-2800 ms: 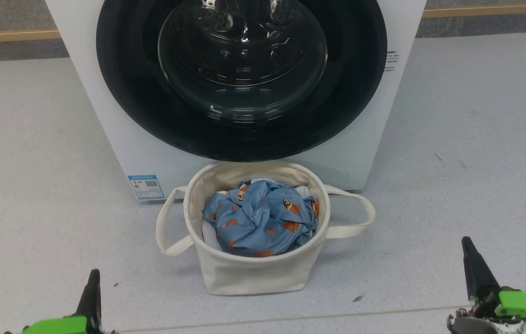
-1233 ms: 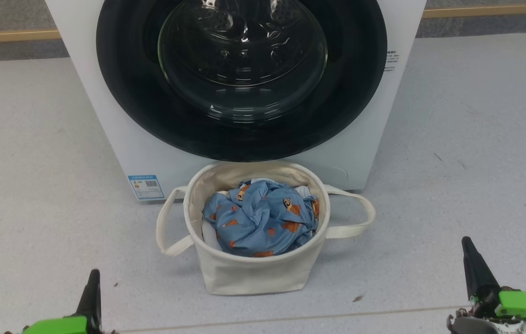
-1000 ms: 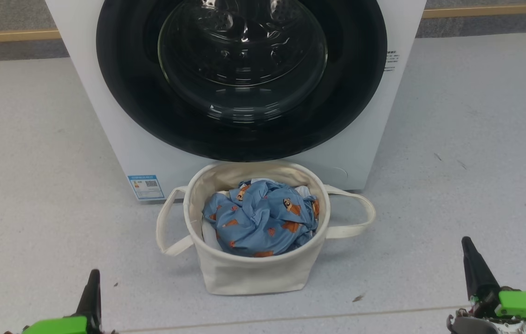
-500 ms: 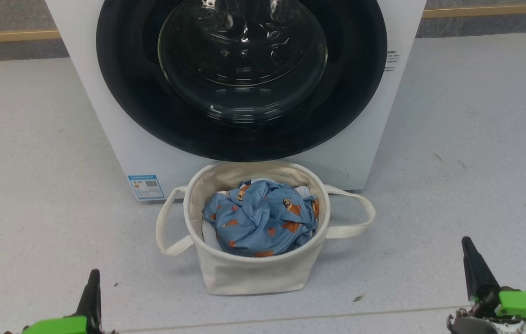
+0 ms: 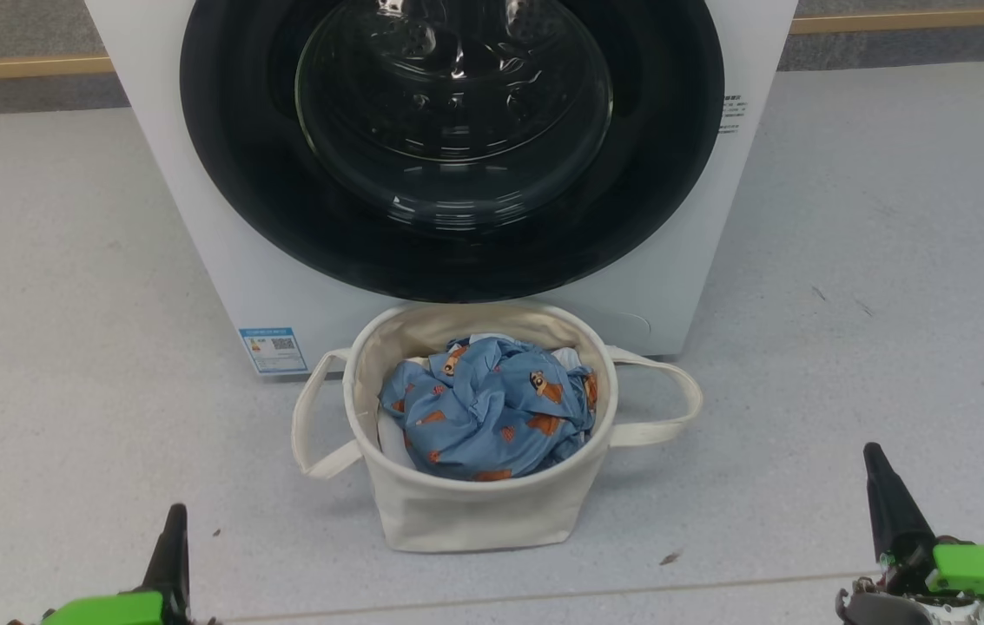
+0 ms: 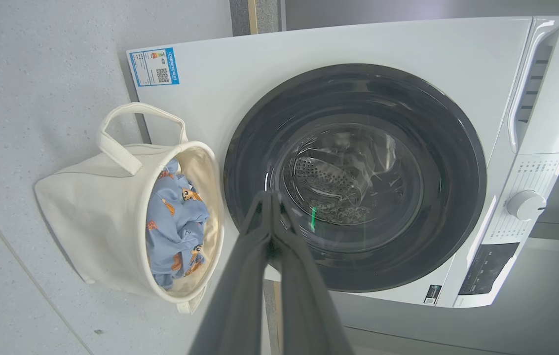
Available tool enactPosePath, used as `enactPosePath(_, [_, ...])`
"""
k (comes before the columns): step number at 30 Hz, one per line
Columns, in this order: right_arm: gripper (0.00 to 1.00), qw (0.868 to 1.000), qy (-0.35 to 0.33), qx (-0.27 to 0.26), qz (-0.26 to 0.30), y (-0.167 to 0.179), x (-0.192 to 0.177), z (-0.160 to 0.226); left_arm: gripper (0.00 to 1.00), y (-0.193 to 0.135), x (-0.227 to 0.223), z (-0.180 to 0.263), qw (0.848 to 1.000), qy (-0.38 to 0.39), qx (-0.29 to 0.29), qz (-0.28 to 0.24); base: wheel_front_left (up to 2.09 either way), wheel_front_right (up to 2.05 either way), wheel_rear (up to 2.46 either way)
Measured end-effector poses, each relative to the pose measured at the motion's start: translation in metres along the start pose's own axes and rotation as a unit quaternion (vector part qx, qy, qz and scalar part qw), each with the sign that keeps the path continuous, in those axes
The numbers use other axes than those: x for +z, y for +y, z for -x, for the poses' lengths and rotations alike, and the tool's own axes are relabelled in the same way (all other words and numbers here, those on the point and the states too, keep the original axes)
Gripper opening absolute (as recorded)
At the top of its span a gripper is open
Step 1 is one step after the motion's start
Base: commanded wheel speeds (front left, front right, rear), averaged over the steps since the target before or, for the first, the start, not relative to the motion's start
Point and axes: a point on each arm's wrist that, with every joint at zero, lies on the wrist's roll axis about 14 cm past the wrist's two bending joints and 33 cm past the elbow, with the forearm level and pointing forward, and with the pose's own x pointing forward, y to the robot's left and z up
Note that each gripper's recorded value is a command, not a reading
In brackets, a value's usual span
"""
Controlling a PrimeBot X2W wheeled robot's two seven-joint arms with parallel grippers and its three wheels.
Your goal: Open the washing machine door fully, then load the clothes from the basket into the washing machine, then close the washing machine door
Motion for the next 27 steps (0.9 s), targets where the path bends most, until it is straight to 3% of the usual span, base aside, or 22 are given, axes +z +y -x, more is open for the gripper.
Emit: enactPosePath(27, [0.00,1.000,0.000,0.000,0.000,0.0000,0.0000,0.0000,0.00,0.0000,0.0000,0.0000,1.000,0.000,0.000,0.000,0.00,0.00,0.00])
